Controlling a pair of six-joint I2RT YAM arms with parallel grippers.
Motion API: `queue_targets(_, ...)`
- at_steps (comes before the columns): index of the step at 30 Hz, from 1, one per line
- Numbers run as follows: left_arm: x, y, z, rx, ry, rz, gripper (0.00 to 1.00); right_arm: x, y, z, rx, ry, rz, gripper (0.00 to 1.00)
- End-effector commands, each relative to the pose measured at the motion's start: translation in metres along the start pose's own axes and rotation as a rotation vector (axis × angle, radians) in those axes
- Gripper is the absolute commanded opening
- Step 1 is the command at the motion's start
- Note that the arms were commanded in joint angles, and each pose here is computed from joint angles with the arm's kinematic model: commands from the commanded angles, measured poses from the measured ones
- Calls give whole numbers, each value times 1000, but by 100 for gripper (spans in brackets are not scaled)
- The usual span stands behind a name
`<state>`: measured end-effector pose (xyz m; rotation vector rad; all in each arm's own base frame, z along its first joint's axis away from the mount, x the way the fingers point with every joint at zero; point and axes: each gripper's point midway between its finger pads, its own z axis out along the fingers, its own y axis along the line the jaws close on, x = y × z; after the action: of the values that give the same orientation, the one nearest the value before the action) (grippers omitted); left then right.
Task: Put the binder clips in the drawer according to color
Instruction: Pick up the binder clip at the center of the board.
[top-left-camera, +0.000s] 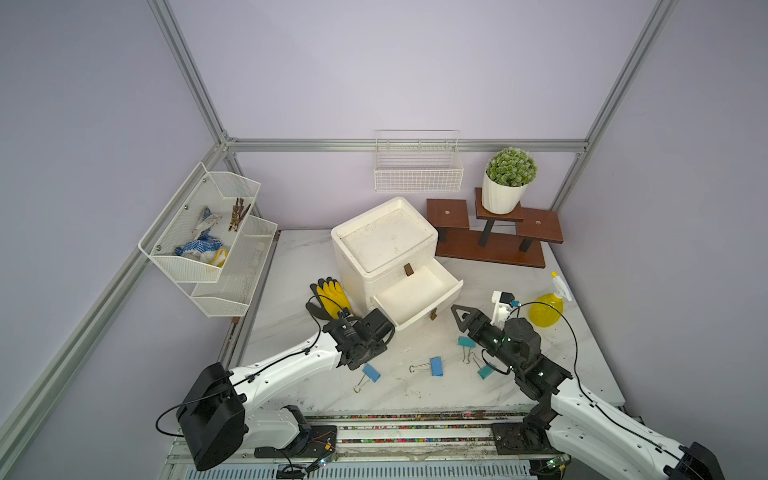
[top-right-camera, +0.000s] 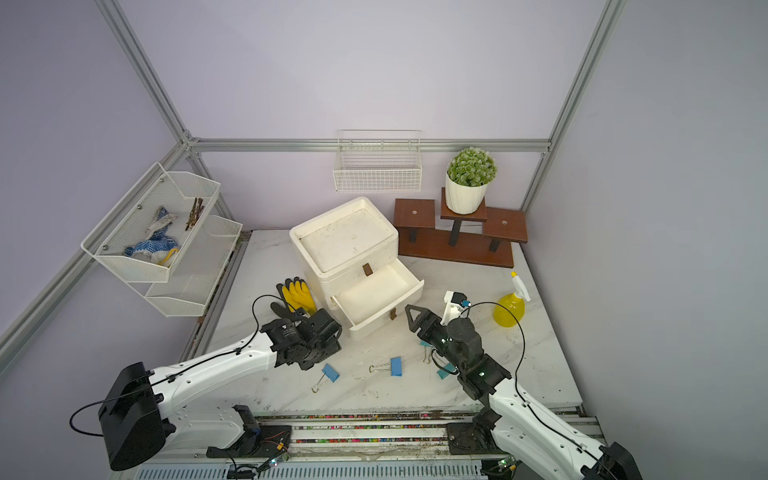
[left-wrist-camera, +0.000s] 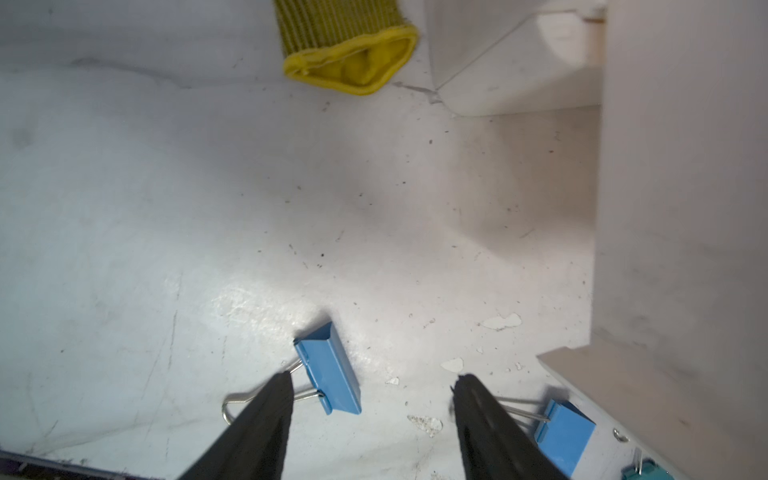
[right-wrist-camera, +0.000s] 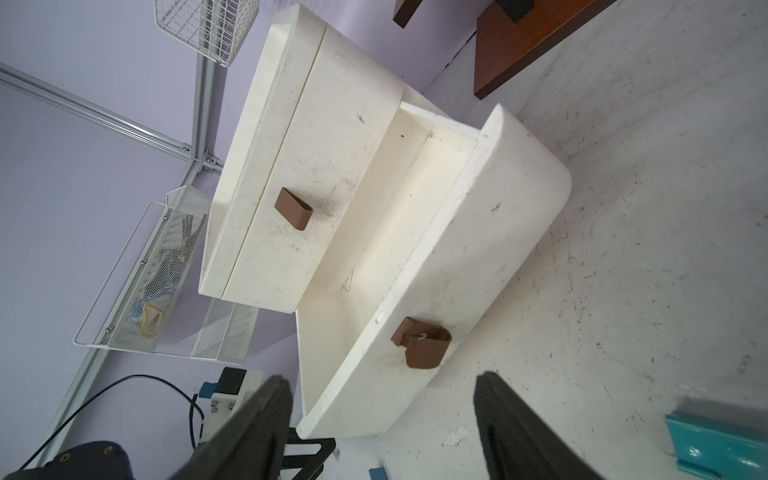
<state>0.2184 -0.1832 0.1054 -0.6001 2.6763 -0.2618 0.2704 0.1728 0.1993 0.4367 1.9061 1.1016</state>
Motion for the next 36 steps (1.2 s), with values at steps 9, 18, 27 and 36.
queue_targets(9,49,28,-1,107,116,500,72,1,7,-5,-38,12,-33,77)
queue_targets(18,61,2,22,141,134,747,77,-1,9,-6,-45,4,-17,77)
queue_targets(27,50,11,38,28,95,802,84,-1,7,-8,-36,6,-18,77)
queue_targets(36,63,15,58,3,172,868,83,-2,7,-9,-34,-2,-15,77)
